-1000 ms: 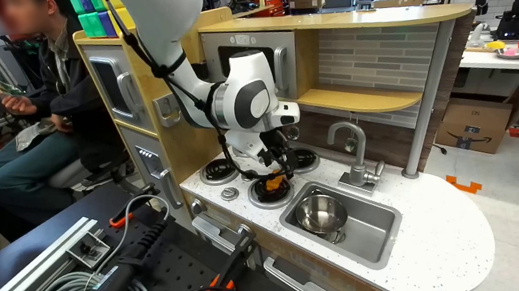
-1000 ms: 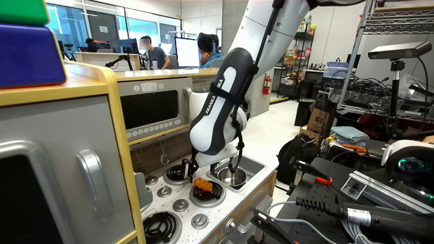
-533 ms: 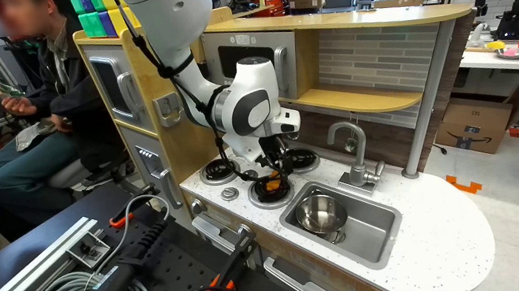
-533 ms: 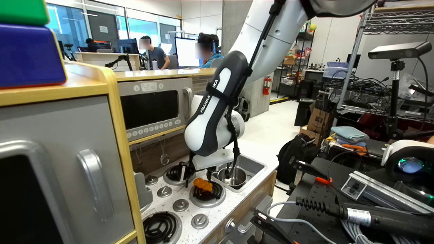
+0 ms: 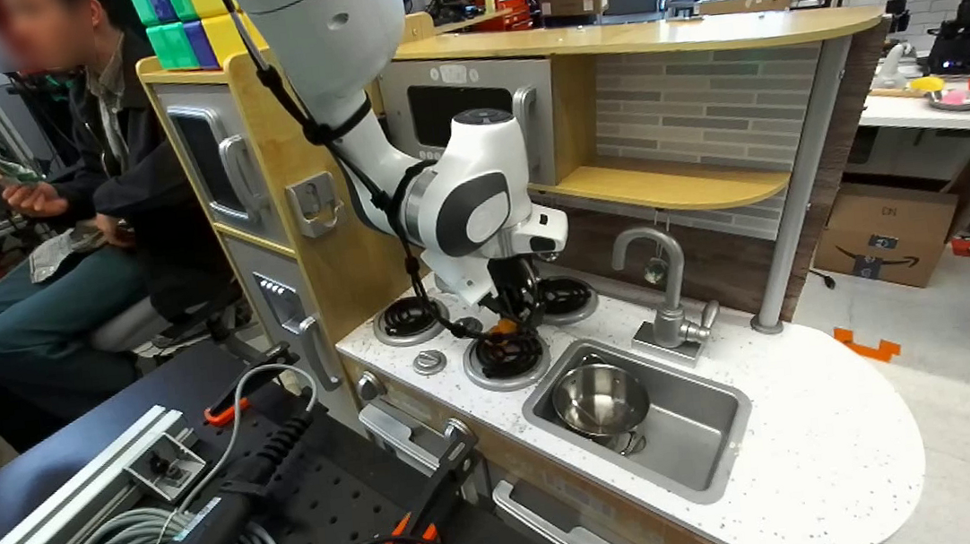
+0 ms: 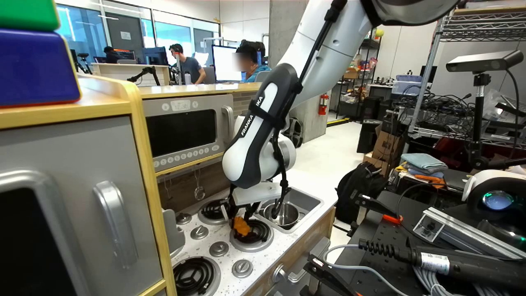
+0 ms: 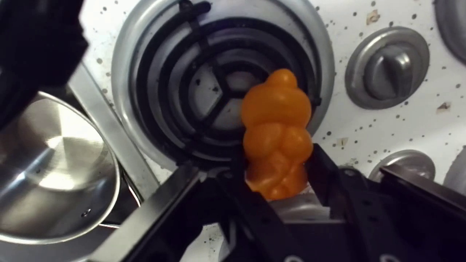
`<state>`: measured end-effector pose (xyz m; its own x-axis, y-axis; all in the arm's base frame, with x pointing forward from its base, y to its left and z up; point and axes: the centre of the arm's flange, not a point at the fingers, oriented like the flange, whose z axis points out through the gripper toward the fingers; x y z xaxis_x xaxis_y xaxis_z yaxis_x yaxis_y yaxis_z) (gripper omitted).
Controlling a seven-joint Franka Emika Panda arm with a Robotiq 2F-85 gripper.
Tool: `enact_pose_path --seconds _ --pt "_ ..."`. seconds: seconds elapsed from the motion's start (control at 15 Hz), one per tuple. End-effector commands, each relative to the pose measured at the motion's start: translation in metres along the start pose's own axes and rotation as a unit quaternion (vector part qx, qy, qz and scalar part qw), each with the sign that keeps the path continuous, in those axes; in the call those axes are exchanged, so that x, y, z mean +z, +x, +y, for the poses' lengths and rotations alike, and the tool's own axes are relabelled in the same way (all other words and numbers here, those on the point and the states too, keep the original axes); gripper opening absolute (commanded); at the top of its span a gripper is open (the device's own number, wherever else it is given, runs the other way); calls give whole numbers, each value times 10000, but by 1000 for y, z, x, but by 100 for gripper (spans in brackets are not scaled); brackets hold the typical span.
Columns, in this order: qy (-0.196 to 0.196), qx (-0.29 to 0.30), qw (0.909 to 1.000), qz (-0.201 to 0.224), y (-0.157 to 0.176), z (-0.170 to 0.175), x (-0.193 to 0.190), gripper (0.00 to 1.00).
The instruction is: Place the orange object inside the silver pot in the sink
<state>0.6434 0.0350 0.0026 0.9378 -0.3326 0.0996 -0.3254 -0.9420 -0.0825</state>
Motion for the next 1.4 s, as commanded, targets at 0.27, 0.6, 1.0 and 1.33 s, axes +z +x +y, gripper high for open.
enact_pose_path --seconds 0.27,0.6,1.0,1.33 --pt "160 836 9963 -106 32 46 -35 19" --pt "-256 1758 9840 -160 56 116 -24 19" --pt "-613 2876 9552 -323 83 155 -7 19" --pt "-797 3082 9469 -454 78 134 10 19"
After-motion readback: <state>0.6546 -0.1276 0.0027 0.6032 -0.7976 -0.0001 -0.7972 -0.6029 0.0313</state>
